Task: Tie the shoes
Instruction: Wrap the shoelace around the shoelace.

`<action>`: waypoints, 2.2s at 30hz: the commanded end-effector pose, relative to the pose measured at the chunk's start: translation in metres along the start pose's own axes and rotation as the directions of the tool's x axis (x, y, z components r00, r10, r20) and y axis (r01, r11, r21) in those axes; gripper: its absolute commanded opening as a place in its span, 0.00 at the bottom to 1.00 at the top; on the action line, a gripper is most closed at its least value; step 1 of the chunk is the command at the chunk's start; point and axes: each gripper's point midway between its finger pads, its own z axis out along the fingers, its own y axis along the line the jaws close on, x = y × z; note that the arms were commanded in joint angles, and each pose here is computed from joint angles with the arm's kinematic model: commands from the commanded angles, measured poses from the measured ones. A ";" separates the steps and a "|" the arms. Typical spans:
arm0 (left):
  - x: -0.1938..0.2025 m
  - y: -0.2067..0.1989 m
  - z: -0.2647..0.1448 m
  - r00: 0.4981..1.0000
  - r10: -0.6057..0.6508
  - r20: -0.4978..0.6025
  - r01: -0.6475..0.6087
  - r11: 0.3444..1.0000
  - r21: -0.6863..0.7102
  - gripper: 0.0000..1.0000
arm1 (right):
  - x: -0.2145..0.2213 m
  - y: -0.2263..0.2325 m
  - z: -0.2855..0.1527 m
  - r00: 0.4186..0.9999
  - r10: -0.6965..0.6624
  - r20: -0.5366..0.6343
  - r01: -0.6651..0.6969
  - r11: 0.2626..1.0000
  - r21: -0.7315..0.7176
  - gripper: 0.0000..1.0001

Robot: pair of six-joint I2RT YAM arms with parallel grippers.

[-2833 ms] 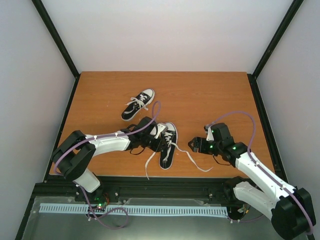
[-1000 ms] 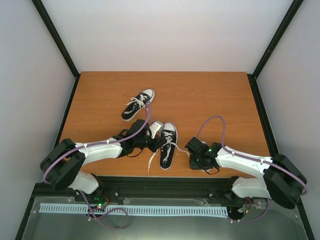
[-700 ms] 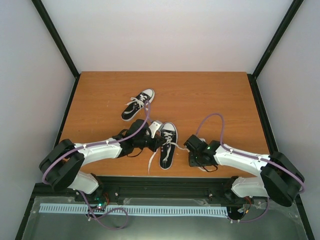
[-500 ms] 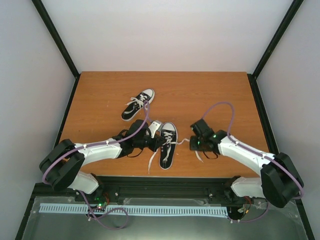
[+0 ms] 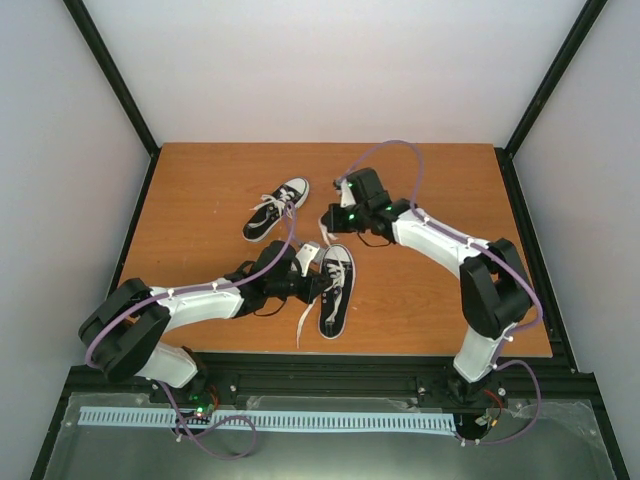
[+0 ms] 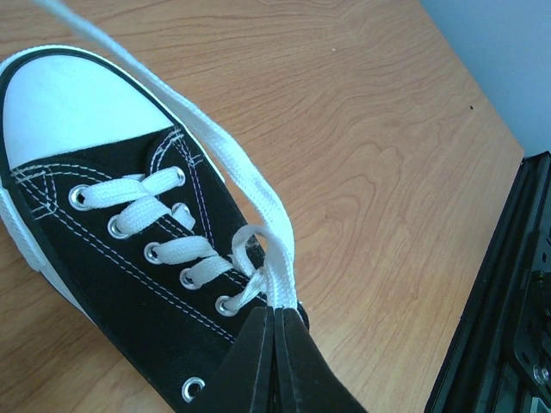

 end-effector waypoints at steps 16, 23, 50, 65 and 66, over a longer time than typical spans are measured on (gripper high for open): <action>-0.013 -0.008 -0.016 0.996 -0.012 0.089 0.012 1.000 0.004 0.01 | 0.055 -0.003 -0.077 0.999 0.003 0.043 0.000 0.998 -0.063 0.73; -0.011 -0.008 -0.017 0.996 -0.019 0.085 0.019 1.000 0.010 0.01 | 0.114 0.024 -0.078 0.998 0.057 0.000 -0.056 0.976 -0.210 0.57; -0.009 -0.013 -0.016 0.997 -0.023 0.079 0.019 0.999 0.042 0.01 | 0.141 0.021 -0.038 0.757 0.647 0.088 -0.642 0.762 -0.080 0.41; -0.008 -0.018 -0.017 0.997 -0.010 0.080 0.004 0.997 0.072 0.01 | 0.141 0.019 -0.026 0.759 0.644 0.095 -0.644 0.764 -0.041 0.08; -0.008 -0.018 -0.017 0.997 -0.010 0.078 0.004 0.997 0.073 0.01 | 0.142 0.017 -0.027 0.760 0.643 0.098 -0.643 0.765 -0.034 0.05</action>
